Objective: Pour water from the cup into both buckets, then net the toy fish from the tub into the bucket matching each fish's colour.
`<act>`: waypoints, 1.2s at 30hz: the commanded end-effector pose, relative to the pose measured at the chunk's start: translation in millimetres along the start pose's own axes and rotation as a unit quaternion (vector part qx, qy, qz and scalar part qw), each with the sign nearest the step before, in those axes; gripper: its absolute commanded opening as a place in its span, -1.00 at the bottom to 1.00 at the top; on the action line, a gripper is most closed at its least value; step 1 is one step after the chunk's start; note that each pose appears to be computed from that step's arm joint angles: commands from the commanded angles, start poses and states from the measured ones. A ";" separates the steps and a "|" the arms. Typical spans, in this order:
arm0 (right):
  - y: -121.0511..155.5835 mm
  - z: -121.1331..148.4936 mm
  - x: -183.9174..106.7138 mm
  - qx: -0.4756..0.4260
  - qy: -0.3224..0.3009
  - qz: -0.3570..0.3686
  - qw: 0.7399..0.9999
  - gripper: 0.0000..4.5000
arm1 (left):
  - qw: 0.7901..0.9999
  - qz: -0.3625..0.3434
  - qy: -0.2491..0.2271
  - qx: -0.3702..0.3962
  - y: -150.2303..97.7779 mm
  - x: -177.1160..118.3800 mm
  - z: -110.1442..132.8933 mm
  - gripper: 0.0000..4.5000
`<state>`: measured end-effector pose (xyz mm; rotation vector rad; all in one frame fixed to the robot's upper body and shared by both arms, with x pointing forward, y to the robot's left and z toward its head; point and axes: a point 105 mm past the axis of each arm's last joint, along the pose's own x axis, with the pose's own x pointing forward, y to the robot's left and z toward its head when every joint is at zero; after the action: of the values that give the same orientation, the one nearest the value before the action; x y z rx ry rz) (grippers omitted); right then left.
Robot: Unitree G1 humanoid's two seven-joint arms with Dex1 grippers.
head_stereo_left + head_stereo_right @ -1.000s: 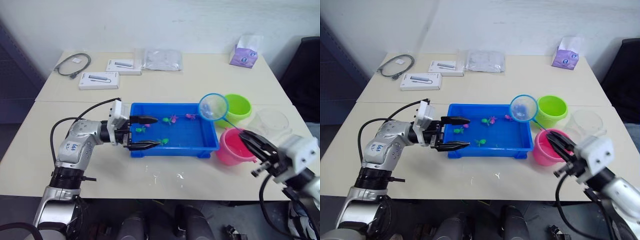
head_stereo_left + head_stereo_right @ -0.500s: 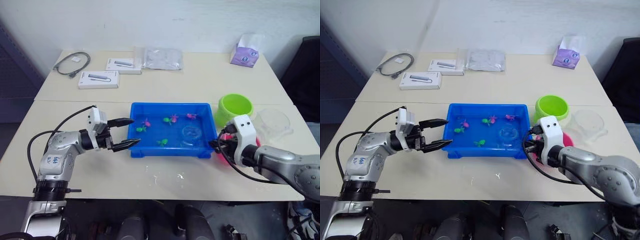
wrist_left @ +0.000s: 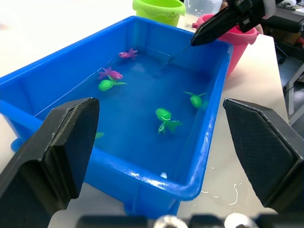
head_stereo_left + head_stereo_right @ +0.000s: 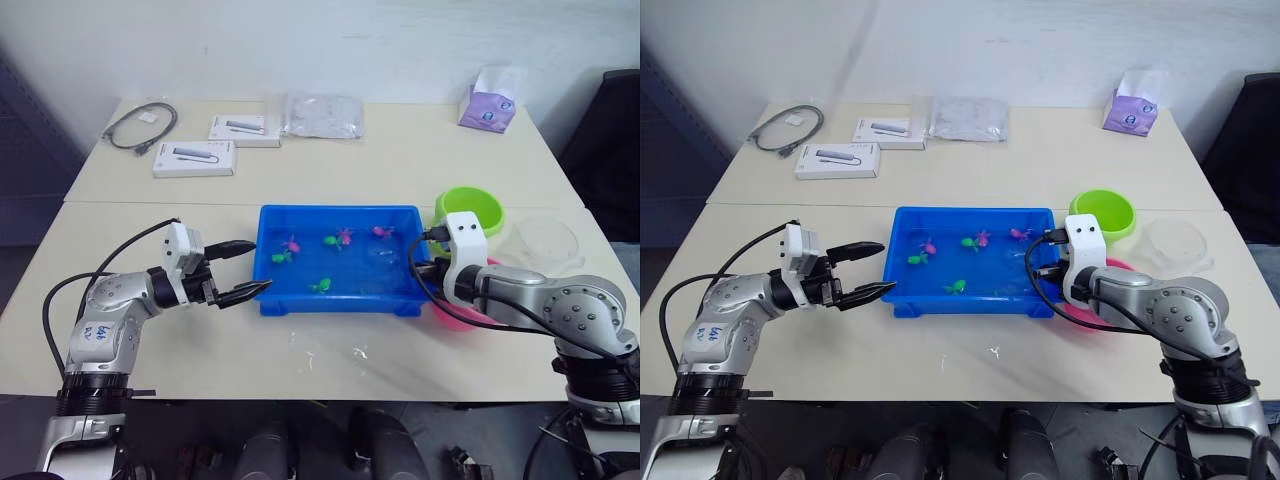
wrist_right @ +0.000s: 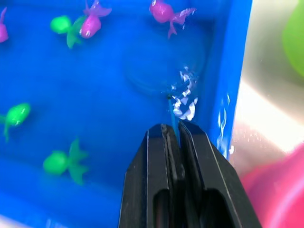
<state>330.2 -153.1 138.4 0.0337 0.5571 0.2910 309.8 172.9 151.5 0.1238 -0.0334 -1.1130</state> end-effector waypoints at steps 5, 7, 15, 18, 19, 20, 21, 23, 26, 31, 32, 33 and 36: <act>10.5 14.7 -7.4 -0.026 -0.074 0.024 0.997 -1.00 | 1.000 -0.001 -0.018 0.025 -2.2 -2.8 11.0 0.99; 12.6 14.1 -10.8 -0.032 -0.084 0.031 0.995 -1.00 | 1.000 -0.001 -0.017 0.026 -2.1 -3.1 10.8 0.99; 17.6 10.9 -31.6 -0.105 -0.138 0.071 0.982 -1.00 | 0.999 -0.008 -0.016 0.030 -2.7 -1.3 12.0 0.99; 14.5 6.7 -37.3 -0.116 -0.149 0.073 0.979 -1.00 | 0.999 -0.015 -0.017 0.032 -3.6 1.6 14.1 0.99; 14.5 6.6 -40.1 -0.122 -0.158 0.074 0.977 -1.00 | 0.999 -0.018 -0.018 0.033 -3.9 2.2 14.3 0.99; 15.0 6.9 -42.6 -0.129 -0.167 0.078 0.974 -1.00 | 0.999 -0.020 -0.018 0.033 -4.3 2.7 14.5 0.99; 15.2 6.6 -44.7 -0.135 -0.173 0.079 0.973 -1.00 | 0.999 -0.023 -0.018 0.033 -4.7 2.8 14.5 0.99; 15.6 5.0 -51.3 -0.147 -0.183 0.084 0.968 -1.00 | 0.999 -0.028 -0.019 0.035 -5.3 3.1 14.7 0.99; 12.4 5.6 -71.5 -0.164 -0.214 0.089 0.959 -1.00 | 0.998 -0.038 -0.020 0.037 -5.5 5.7 16.9 0.99; 4.0 0.3 -105.7 -0.184 -0.248 0.091 0.947 -1.00 | 0.997 -0.061 -0.029 0.041 -6.7 17.5 23.3 0.99; 2.5 -2.6 -110.4 -0.185 -0.247 0.091 0.947 -1.00 | 0.997 -0.065 -0.031 0.041 -7.1 19.9 24.2 0.99; 1.6 -4.8 -117.8 -0.190 -0.253 0.092 0.944 -1.00 | 0.996 -0.072 -0.034 0.041 -7.9 24.6 25.8 0.99; -0.9 -9.0 -132.6 -0.200 -0.265 0.084 0.939 -1.00 | 0.995 -0.088 -0.039 0.040 -9.4 34.8 28.8 0.99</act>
<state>226.0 -194.6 180.1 -0.1908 0.0420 0.5222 314.6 139.8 171.4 0.1531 -0.1132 -1.2696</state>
